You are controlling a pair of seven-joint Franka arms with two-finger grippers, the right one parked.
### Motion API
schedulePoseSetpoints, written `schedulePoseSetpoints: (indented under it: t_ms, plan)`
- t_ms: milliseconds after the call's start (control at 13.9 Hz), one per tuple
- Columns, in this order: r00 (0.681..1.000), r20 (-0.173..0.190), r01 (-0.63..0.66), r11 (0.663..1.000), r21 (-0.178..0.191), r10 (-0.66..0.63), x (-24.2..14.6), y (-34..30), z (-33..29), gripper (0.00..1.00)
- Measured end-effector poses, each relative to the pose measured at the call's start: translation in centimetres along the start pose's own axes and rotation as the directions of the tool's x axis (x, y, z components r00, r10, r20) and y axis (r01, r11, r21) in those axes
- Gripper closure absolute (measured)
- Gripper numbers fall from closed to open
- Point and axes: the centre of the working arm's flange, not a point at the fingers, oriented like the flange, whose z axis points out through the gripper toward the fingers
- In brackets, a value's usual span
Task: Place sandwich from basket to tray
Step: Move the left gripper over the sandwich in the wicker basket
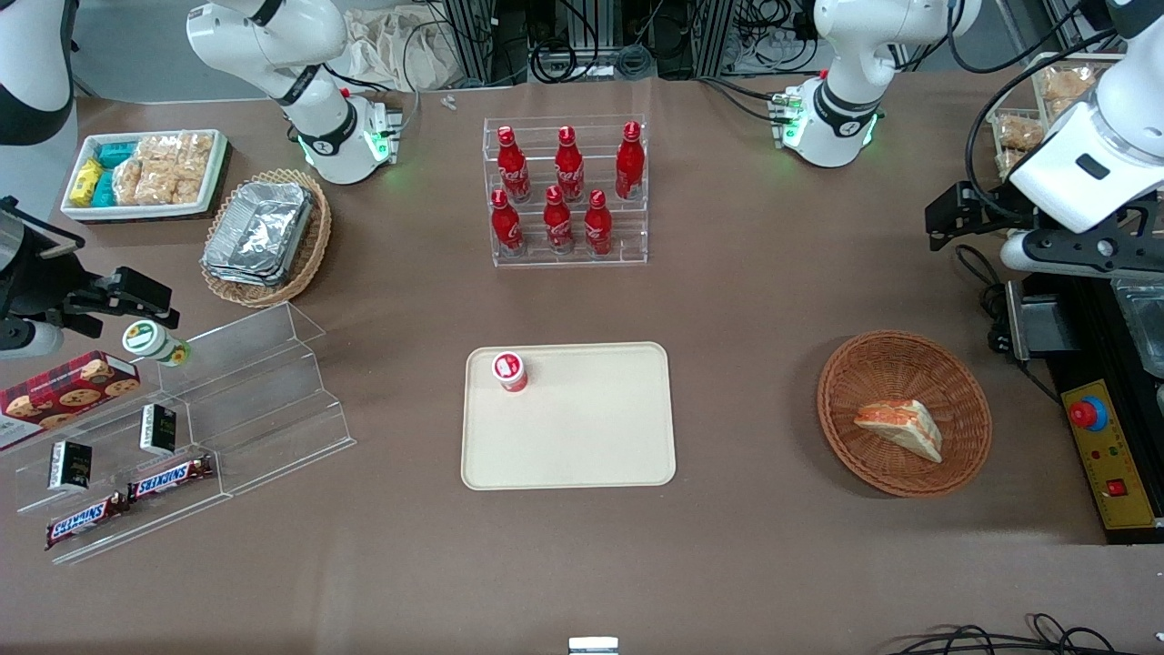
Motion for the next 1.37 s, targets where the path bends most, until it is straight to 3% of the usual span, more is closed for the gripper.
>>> schedulePoseSetpoints:
  t_ms: [433, 577, 722, 938, 1227, 1371]
  plan:
    - [1.0, 0.003, 0.03, 1.0, 0.001, -0.03, 0.0, 0.3, 0.2, 0.0]
    - [0.999, 0.02, 0.046, 0.999, 0.009, -0.046, 0.1, -0.2, 0.9, 0.0]
    - [0.99, 0.034, 0.136, 0.99, 0.043, -0.137, 0.4, -2.0, 2.1, 0.0]
    - [0.934, 0.037, 0.354, 0.933, 0.064, -0.356, 1.3, -4.1, 3.6, 0.0]
    - [0.862, 0.058, 0.5, 0.863, 0.073, -0.504, 2.3, -9.1, 6.3, 0.0]
    - [0.797, 0.049, 0.599, 0.798, 0.071, -0.602, 2.7, -12.4, 8.7, 0.0]
